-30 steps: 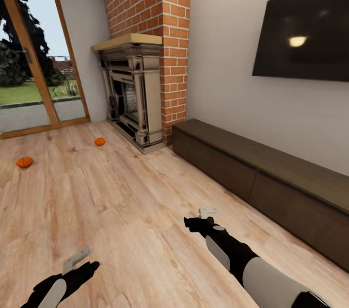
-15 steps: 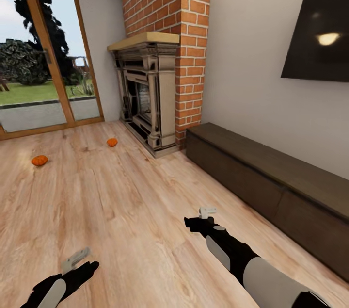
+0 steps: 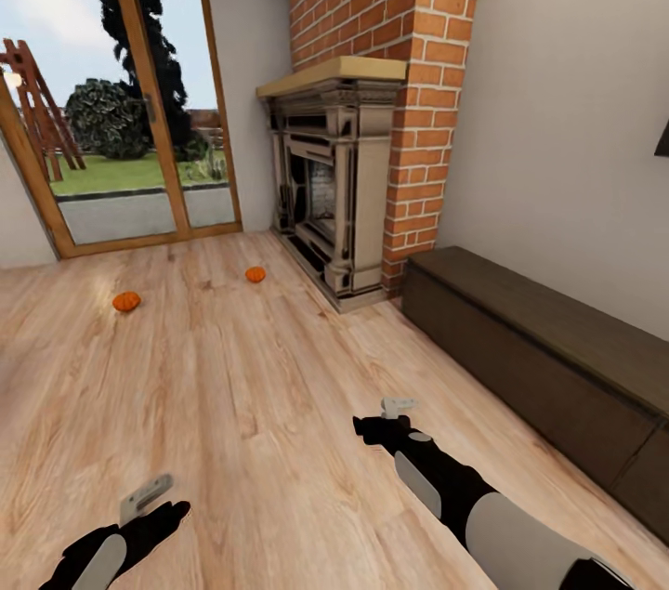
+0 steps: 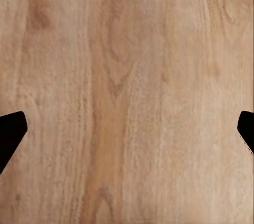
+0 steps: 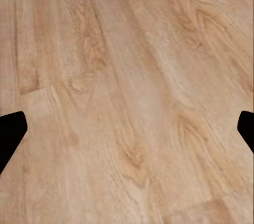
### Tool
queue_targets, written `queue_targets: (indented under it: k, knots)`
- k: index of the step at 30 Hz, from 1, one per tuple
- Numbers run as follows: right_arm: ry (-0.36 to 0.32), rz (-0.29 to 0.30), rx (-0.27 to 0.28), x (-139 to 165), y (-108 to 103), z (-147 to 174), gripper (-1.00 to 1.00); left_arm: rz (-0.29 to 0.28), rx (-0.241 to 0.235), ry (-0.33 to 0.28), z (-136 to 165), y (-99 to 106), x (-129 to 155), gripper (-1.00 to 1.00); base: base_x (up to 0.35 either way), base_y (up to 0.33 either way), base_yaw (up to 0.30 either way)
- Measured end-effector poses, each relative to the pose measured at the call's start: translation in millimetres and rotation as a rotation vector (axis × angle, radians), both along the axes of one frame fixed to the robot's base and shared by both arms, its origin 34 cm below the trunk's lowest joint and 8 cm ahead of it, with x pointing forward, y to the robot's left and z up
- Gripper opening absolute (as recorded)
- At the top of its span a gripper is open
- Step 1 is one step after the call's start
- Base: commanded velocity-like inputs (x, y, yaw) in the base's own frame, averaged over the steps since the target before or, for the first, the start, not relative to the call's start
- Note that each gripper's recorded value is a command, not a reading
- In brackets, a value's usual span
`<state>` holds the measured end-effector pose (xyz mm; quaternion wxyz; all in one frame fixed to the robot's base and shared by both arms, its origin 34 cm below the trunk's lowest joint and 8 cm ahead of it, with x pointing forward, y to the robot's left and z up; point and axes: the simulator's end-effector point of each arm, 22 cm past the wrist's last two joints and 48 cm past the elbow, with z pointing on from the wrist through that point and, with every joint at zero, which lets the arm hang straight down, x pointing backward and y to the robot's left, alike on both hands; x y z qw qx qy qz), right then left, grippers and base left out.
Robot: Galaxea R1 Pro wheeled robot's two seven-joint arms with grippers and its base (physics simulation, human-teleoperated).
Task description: Place each of the two pumpkins and all three candles from the living room inside a cabinet in the living room (use any cabinet), then make sure every cabinet is closed, and position the cauldron so it is next to a table in the living room.
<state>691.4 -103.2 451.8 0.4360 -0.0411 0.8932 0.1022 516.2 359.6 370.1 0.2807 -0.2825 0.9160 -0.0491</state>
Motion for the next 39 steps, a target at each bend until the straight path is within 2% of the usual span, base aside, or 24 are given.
queue_targets:
  k: [31,39]
  knots:
    - [-0.003,-0.001,-0.003,0.8,-2.4,0.2,1.0,0.005,0.001,0.009,-2.7,3.2,-2.6,1.0,0.297,0.193,-0.022]
    - [-0.003,-0.001,-0.002,0.8,-2.2,0.4,1.0,0.01,0.002,0.022,-7.6,4.2,-6.9,1.0,0.324,0.053,0.0]
